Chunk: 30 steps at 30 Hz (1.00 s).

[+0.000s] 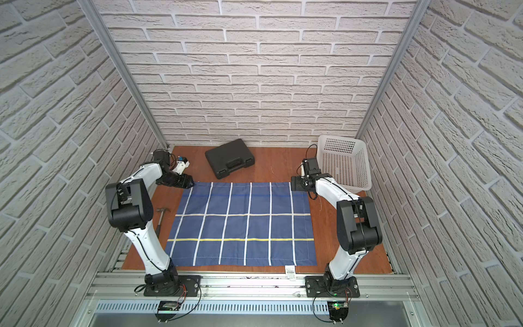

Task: Roll up the pillowcase
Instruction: Fold the pillowcase at the center of the board.

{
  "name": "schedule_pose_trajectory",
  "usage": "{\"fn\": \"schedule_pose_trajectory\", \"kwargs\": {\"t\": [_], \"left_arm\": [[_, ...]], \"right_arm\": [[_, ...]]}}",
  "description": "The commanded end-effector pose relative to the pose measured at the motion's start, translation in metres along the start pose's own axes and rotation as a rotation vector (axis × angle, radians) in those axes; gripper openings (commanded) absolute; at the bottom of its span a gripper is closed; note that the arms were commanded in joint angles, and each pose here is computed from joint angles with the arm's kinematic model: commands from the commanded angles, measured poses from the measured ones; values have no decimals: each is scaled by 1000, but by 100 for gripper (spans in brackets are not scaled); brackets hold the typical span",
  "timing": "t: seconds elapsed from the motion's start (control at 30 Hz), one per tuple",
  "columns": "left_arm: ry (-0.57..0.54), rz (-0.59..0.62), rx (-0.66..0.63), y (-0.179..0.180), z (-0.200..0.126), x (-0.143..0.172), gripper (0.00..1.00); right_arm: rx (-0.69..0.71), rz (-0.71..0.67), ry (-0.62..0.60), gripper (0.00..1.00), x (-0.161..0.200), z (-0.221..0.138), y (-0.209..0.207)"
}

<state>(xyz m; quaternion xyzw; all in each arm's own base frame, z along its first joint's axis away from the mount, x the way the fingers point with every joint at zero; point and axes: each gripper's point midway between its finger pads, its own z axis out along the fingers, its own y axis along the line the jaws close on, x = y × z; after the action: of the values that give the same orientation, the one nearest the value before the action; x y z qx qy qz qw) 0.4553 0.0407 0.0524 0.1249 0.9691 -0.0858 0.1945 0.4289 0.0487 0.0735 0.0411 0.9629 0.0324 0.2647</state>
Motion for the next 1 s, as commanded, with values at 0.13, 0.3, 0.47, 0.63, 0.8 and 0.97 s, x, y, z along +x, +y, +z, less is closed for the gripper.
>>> {"fn": "schedule_pose_trajectory", "kwargs": {"t": [0.13, 0.3, 0.47, 0.63, 0.8, 0.97], "left_arm": [[79, 60, 8, -6, 21, 0, 69], [115, 67, -2, -1, 34, -2, 61], [159, 67, -12, 2, 44, 1, 50], [197, 64, -5, 4, 50, 6, 25], [248, 54, -45, 15, 48, 15, 5], [248, 35, -72, 28, 38, 22, 0]], "right_arm": [[96, 29, 12, 90, -9, 13, -12], [108, 31, 39, 90, -13, 21, -13], [89, 46, 93, 90, -8, 30, -12], [81, 52, 127, 88, -6, 37, -11], [71, 65, 141, 84, -2, 39, -10], [58, 79, 166, 82, 1, 51, -9]]}}
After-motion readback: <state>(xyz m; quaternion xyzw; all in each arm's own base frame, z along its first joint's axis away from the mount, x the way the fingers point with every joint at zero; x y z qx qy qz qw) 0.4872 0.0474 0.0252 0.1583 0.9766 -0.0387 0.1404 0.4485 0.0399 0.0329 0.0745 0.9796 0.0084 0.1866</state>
